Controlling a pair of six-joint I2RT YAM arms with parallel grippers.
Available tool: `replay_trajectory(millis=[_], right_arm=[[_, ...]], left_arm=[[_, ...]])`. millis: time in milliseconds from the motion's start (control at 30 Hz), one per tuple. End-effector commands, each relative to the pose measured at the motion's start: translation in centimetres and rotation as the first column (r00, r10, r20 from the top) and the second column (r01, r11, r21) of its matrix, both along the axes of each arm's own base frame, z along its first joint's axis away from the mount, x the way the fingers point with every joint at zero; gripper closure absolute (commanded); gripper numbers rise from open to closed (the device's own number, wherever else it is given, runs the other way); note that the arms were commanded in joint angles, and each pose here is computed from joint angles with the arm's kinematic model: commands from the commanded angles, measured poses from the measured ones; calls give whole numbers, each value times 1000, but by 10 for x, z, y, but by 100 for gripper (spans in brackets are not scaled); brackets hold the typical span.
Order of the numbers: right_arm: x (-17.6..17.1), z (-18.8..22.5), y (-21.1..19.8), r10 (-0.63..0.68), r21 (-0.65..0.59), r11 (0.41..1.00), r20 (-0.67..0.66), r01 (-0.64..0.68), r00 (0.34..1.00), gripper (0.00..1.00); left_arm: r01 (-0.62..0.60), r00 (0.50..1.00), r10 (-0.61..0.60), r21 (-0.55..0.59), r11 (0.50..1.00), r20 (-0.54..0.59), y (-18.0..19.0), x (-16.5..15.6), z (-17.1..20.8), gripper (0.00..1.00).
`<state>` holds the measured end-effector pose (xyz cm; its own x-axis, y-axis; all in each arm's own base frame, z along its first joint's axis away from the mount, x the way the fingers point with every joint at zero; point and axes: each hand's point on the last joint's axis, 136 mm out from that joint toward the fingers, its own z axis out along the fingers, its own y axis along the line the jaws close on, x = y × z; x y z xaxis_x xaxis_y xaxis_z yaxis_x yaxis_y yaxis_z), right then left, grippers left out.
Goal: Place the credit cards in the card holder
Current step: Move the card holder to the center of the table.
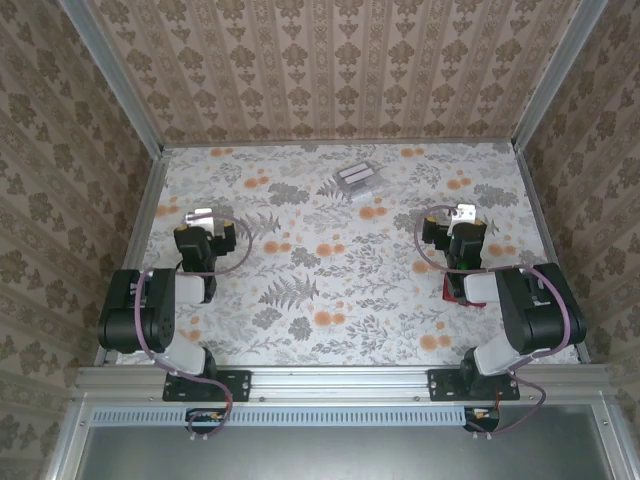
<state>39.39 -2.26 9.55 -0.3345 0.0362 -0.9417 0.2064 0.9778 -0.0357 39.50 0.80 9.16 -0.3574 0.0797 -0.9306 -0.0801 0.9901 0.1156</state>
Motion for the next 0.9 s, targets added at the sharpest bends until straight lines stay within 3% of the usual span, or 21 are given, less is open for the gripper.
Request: replay_trajectory(millis=[0,867], right_arm=[[-1,5,-3,-20,3,1000,27,20,999,0],[-1,6,-3,-18,7,1000,28,18,999,0]], left_arm=[[10,1000,-10,6,1000,12,0,2,5,0],[19,1000,-19,-9,1000,10,1,2,4,0]])
